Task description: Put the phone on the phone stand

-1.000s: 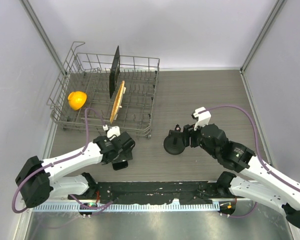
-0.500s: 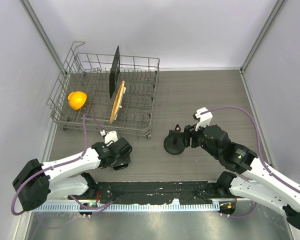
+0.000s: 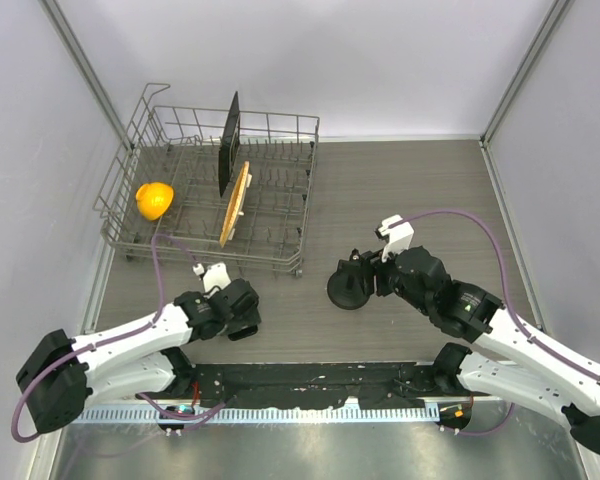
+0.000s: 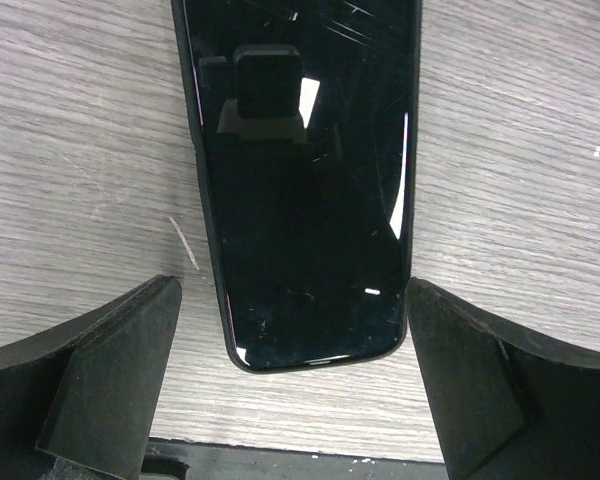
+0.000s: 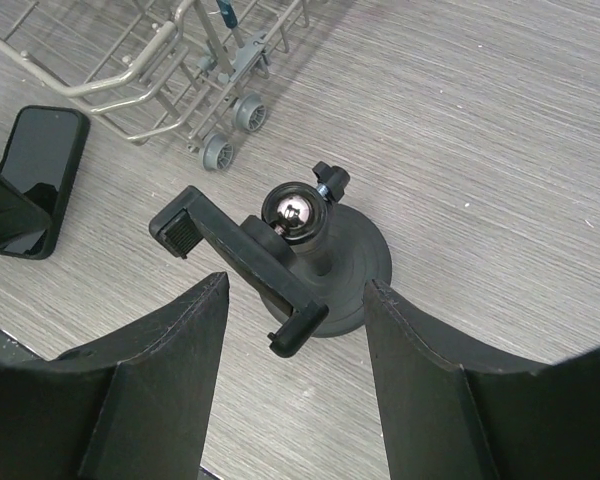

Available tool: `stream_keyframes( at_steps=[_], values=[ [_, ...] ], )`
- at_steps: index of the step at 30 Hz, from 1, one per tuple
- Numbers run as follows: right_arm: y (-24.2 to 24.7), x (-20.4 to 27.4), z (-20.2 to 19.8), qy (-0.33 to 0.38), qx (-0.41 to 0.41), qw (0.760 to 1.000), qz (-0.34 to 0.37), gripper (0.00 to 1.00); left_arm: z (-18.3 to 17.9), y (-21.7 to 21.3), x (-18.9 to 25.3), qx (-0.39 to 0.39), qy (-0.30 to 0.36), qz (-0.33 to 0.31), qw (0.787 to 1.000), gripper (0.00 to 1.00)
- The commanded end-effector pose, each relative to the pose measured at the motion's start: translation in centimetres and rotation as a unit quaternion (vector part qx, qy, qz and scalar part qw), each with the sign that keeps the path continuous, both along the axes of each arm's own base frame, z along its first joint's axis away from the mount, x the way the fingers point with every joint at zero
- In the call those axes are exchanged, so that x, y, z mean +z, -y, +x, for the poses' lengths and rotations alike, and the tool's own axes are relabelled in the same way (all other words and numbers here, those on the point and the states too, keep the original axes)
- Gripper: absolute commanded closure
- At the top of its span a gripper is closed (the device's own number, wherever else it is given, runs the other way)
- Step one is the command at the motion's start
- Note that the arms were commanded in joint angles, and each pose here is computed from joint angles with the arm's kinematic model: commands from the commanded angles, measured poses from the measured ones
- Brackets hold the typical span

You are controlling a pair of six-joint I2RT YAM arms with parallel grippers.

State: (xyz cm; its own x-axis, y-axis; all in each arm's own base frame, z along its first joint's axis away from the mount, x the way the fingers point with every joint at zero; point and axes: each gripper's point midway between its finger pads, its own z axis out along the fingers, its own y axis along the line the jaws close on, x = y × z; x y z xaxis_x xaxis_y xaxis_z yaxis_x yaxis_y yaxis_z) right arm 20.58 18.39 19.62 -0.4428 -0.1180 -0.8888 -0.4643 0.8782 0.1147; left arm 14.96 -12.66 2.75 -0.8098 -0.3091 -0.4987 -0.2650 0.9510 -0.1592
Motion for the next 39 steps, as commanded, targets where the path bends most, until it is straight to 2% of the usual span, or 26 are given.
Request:
stream_keyframes(
  at_steps=[1, 5, 11, 19, 22, 25, 26, 31, 33, 34, 37, 39],
  values=[
    [-0.8, 3.0, 0.6, 0.034, 0.004, 0.999, 0.036, 0.38, 1.1, 0.1, -0.3, 0.019, 0.016, 0.010, 1.000, 0.00],
    [-0.7, 3.2, 0.4, 0.034, 0.004, 0.998, 0.045, 0.38, 0.7, -0.1, -1.4, 0.012, -0.009, 0.037, 0.999, 0.00],
    [0.1, 3.1, 0.5, 0.036, -0.013, 0.999, 0.038, 0.38, 0.4, 0.5, -2.6, 0.015, -0.023, 0.027, 0.999, 0.00],
    [0.0, 2.8, 0.6, 0.022, -0.025, 0.998, 0.046, 0.38, 0.1, -0.3, -2.7, 0.022, -0.021, 0.034, 0.999, 0.11],
    [0.1, 2.7, 0.7, 0.021, -0.030, 0.998, 0.043, 0.37, 0.1, -0.4, -2.9, 0.024, -0.014, 0.028, 0.999, 0.19],
    [0.2, 2.7, 0.9, 0.022, -0.039, 0.998, 0.043, 0.32, 0.2, -0.3, -2.7, 0.021, -0.010, 0.023, 0.999, 0.37],
    [0.3, 2.6, 1.2, 0.020, -0.048, 0.998, 0.039, 0.30, 0.3, -0.1, -2.4, 0.019, -0.007, 0.015, 1.000, 0.47],
    [0.8, 3.0, 1.4, 0.011, -0.067, 0.997, 0.029, 0.28, 0.8, 1.4, 0.3, -0.019, 0.021, -0.028, 0.999, 0.65],
    [1.4, 3.3, 1.3, 0.016, -0.073, 0.997, 0.023, 0.28, 0.9, 1.8, 2.2, -0.031, 0.041, -0.049, 0.997, 0.69],
    [1.6, 3.5, 1.3, 0.020, -0.075, 0.997, 0.025, 0.28, 0.9, 1.9, 2.7, -0.036, 0.046, -0.055, 0.997, 0.77],
    [2.2, 4.1, 1.3, 0.034, -0.082, 0.996, 0.031, 0.28, 0.6, 2.5, 4.5, -0.054, 0.060, -0.090, 0.993, 0.83],
    [2.1, 4.5, 1.1, 0.037, -0.079, 0.995, 0.040, 0.28, 0.2, 2.5, 4.9, -0.056, 0.056, -0.098, 0.992, 0.93]
  ],
)
